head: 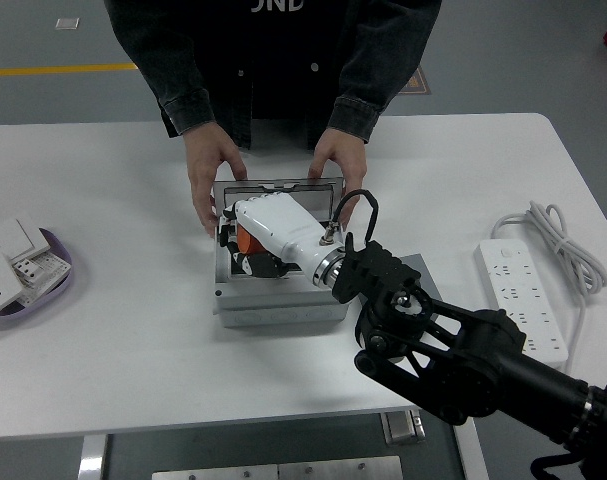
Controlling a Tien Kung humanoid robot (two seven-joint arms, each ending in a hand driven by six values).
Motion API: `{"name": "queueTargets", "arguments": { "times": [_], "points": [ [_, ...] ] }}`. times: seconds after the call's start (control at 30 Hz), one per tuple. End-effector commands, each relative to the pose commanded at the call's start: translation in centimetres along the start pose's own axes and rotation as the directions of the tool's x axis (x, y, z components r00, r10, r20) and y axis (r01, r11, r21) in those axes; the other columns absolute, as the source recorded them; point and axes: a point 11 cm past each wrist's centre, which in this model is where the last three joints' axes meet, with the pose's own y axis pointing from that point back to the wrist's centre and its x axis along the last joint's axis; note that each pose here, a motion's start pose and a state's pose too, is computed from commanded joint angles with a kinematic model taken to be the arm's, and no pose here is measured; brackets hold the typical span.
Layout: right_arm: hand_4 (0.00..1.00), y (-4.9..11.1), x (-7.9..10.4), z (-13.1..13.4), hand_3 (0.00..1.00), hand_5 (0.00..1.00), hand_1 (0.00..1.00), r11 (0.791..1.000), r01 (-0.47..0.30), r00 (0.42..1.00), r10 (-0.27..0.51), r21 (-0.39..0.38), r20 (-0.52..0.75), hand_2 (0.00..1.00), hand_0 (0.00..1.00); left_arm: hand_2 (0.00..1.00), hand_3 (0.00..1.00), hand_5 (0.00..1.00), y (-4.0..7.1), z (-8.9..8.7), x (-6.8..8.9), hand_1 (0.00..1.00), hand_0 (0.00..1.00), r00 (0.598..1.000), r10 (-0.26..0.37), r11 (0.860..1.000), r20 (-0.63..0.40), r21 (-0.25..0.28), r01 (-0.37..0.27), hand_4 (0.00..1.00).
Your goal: Pick up the cylinder from the cube,place it in the box,flap close box
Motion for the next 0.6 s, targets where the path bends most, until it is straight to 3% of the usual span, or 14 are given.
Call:
{"name": "queueTargets", "arguments": {
  "times": [0.13,0.17,0.33,0.37,0.53,0.57,0.6],
  "points": [
    [0.002,0.0,-0.4,0.2,0.254,0.002,0.177,1.0,0.018,0.999,-0.018,-0.01,-0.028,0.304,0.002,0.608,0.659,0.123,0.0,0.1,0.0,0.611,0.577,1.0,0.0,1.0,0.0,-0.001,0.0,0.648],
    [0.202,0.1,-0.5,0.3,0.428,0.002,0.257,1.0,0.023,0.999,-0.024,-0.014,-0.03,0.394,0.083,0.608,0.659,0.123,0.0,0.1,0.0,0.612,0.577,1.0,0.0,1.0,0.0,-0.001,0.0,0.648],
    [0.202,0.2,-1.2,0.9,0.428,0.002,0.257,0.997,0.061,0.997,-0.063,-0.041,-0.036,0.394,0.083,0.608,0.659,0.123,0.0,0.1,0.0,0.612,0.577,1.0,0.001,1.0,0.0,-0.001,-0.001,0.648],
    [0.658,0.2,-1.4,1.1,0.646,0.093,0.546,0.997,0.068,0.997,-0.069,-0.047,-0.036,0.591,0.444,0.607,0.659,0.124,0.0,0.1,0.0,0.612,0.577,1.0,0.001,1.0,0.0,0.0,-0.001,0.647],
    [0.658,0.3,-2.2,2.0,0.646,0.093,0.546,0.992,0.102,0.994,-0.105,-0.08,-0.029,0.591,0.444,0.607,0.659,0.124,0.0,-0.1,0.0,0.612,0.577,1.0,0.001,1.0,0.0,0.006,-0.001,0.647],
    [0.619,0.3,-2.3,2.1,0.675,0.3,0.652,0.991,0.104,0.994,-0.107,-0.082,-0.028,0.656,0.662,0.608,0.659,0.123,0.0,-0.1,0.0,0.612,0.576,1.0,0.001,1.0,0.0,0.007,-0.001,0.648],
    [0.619,0.3,-2.4,2.2,0.675,0.3,0.652,0.991,0.106,0.994,-0.108,-0.083,-0.027,0.656,0.662,0.608,0.659,0.123,0.0,-0.2,0.0,0.612,0.576,1.0,0.001,1.0,0.0,0.009,-0.001,0.648]
  ]
}}
